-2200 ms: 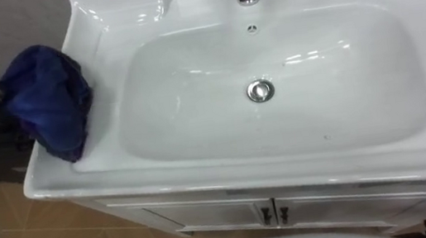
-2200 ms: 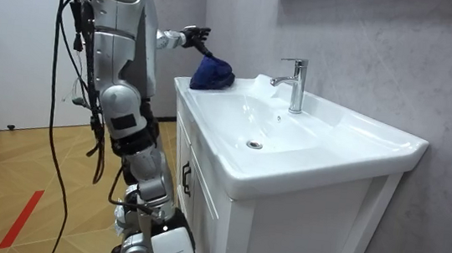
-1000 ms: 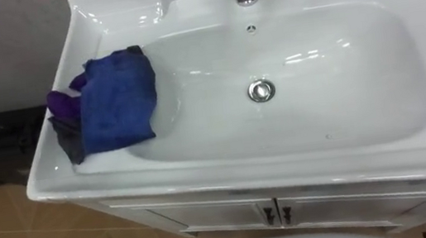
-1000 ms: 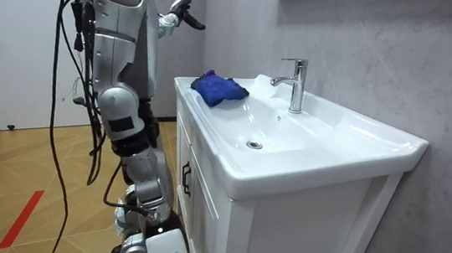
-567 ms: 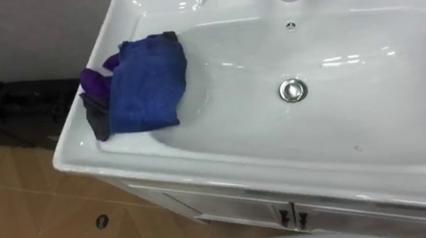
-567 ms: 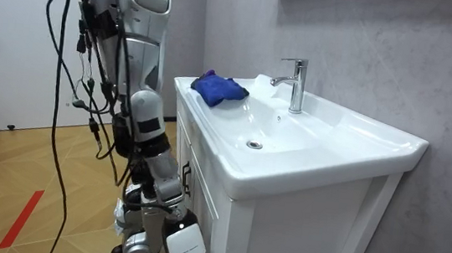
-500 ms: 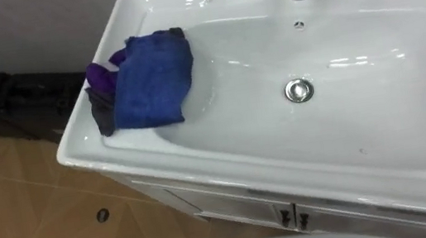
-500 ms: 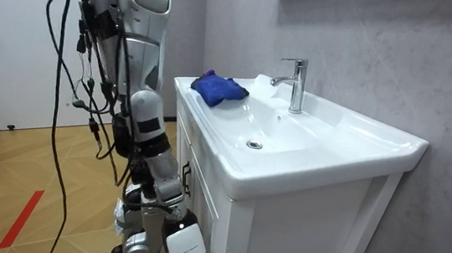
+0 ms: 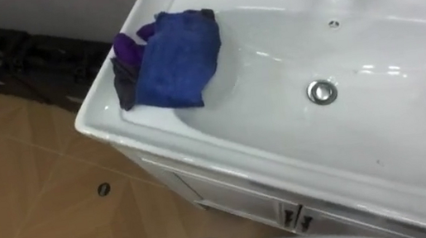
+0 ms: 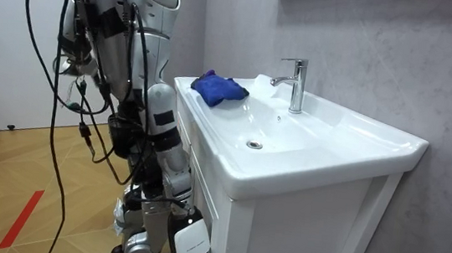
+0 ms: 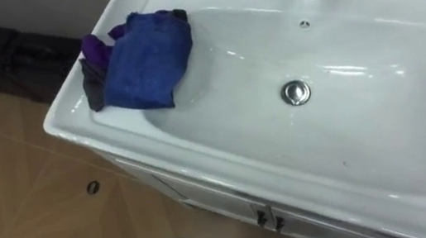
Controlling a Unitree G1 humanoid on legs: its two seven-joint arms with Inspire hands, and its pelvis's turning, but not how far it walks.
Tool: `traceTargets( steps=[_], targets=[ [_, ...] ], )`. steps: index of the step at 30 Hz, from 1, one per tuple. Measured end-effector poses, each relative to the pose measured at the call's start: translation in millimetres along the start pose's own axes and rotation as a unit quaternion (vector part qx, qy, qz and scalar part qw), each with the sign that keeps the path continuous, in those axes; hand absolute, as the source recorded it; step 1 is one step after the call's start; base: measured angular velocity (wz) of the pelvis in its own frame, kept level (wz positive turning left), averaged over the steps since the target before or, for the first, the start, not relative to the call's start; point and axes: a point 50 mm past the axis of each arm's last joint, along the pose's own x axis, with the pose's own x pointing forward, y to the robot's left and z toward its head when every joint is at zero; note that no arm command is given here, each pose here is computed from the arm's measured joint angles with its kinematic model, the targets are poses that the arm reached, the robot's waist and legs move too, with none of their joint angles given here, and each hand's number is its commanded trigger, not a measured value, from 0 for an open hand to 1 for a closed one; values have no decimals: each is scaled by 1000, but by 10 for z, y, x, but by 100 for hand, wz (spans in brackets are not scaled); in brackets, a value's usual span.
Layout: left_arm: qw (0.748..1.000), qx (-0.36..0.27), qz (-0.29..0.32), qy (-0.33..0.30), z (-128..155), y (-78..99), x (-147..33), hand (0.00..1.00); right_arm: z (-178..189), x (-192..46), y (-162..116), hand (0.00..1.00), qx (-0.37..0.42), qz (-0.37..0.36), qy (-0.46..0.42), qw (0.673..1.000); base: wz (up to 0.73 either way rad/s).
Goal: Wipe basin
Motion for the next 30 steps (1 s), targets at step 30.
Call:
traceTargets(
  steps=[30],
  targets=[
    [945,185,-269,17,-334,-874,-549,0,112,8,229,0,-106,81,-14,991,-8]
  ],
)
